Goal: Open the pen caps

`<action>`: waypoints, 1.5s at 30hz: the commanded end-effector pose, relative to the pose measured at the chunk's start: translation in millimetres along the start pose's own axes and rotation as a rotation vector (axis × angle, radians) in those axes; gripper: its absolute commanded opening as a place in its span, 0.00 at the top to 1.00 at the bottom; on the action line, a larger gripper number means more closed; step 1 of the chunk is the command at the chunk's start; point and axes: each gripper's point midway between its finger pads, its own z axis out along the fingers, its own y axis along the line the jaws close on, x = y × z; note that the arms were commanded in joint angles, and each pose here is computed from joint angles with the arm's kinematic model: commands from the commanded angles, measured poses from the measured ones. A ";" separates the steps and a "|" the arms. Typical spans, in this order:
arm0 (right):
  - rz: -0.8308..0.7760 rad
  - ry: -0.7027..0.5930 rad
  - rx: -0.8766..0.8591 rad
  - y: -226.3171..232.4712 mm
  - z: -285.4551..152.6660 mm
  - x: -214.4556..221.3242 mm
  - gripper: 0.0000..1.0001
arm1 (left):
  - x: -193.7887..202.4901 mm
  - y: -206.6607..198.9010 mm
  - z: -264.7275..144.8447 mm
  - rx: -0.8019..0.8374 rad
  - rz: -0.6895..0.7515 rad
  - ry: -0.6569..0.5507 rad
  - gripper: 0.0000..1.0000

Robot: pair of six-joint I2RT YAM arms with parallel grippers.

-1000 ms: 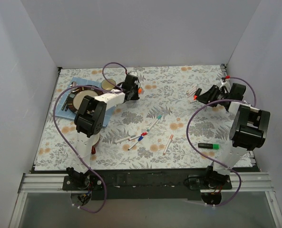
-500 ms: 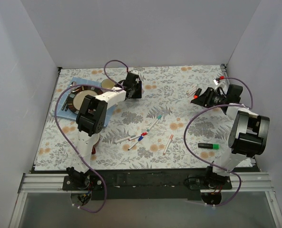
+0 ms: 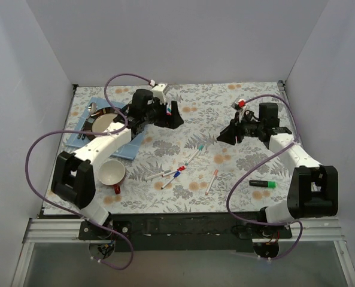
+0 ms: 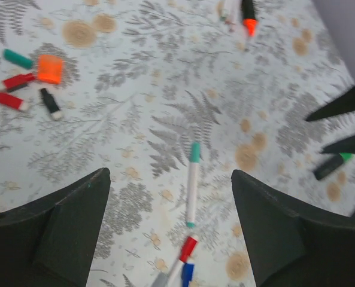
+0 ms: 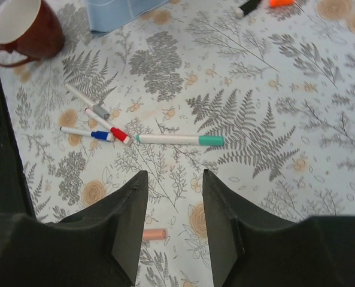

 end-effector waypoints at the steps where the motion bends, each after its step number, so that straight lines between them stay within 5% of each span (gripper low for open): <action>1: -0.219 0.028 -0.022 18.5 -0.4 -0.9 0.50 | 37.7 -42.9 -27.8 0.263 0.013 0.086 0.18; 9: -0.547 0.043 -0.074 52.5 -11.8 19.4 0.47 | 79.5 -48.6 -22.5 0.253 -0.009 0.196 0.18; 17: -1.186 0.316 -0.373 91.9 19.3 81.5 0.36 | 58.9 -8.6 -45.4 -0.009 0.074 0.051 0.14; 21: -1.260 0.481 -0.435 77.9 45.7 83.0 0.35 | 30.1 17.2 -74.3 -0.188 0.118 -0.090 0.02; 29: -1.248 0.676 -0.585 67.4 104.4 104.8 0.38 | -2.3 24.7 -139.3 -0.264 0.094 -0.379 0.02; 45: -1.216 1.053 -0.598 29.0 123.2 132.9 0.57 | -15.9 17.4 -164.2 -0.229 0.085 -0.465 0.02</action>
